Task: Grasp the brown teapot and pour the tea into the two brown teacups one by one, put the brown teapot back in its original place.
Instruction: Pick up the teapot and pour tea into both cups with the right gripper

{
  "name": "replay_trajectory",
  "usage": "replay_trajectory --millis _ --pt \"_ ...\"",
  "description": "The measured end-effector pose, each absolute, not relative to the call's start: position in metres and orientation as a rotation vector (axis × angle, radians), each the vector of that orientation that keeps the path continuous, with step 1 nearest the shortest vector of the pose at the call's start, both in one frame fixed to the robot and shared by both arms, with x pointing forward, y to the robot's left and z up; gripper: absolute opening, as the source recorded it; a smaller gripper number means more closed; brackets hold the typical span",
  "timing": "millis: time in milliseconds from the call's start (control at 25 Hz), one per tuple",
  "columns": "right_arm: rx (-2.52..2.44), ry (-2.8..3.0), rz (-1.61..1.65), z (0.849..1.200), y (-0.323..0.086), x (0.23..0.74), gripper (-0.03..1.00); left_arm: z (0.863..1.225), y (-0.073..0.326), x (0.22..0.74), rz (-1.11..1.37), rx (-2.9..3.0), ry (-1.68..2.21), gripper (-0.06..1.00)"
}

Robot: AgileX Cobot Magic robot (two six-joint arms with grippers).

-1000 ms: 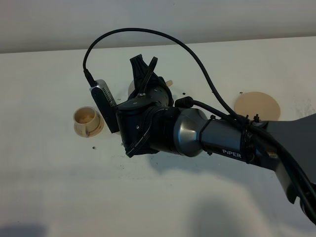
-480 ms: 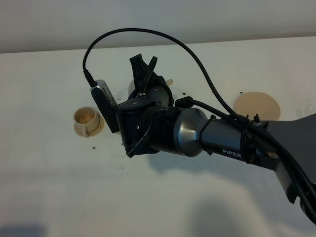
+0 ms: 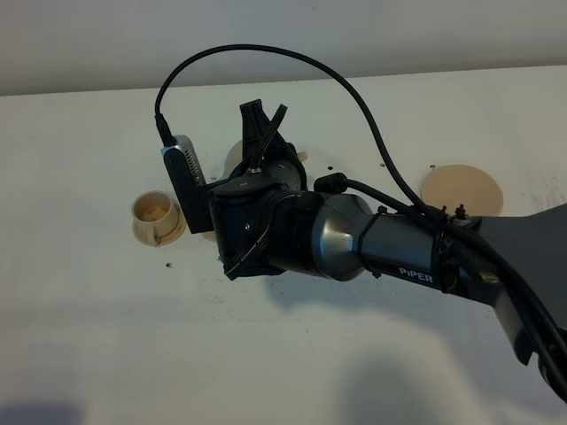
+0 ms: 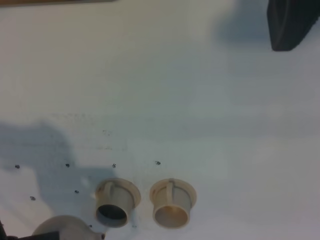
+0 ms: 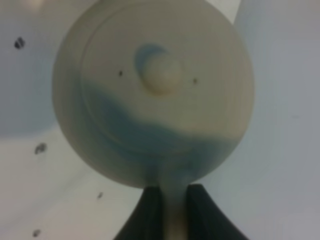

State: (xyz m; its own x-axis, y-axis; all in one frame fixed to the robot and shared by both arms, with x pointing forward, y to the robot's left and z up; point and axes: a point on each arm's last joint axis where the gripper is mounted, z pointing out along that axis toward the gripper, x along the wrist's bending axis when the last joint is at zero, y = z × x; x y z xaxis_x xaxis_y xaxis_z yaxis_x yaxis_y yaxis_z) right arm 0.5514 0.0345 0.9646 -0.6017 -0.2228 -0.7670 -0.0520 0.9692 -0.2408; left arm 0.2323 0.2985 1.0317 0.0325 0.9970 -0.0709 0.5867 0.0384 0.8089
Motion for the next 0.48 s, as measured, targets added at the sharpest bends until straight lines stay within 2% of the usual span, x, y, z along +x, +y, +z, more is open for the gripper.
replay_trajectory --millis 480 --pt "0.071 2.274 -0.098 0.9619 0.035 0.5474 0.1 1.0317 0.2985 0.2323 0.762 1.628 1.634 0.33"
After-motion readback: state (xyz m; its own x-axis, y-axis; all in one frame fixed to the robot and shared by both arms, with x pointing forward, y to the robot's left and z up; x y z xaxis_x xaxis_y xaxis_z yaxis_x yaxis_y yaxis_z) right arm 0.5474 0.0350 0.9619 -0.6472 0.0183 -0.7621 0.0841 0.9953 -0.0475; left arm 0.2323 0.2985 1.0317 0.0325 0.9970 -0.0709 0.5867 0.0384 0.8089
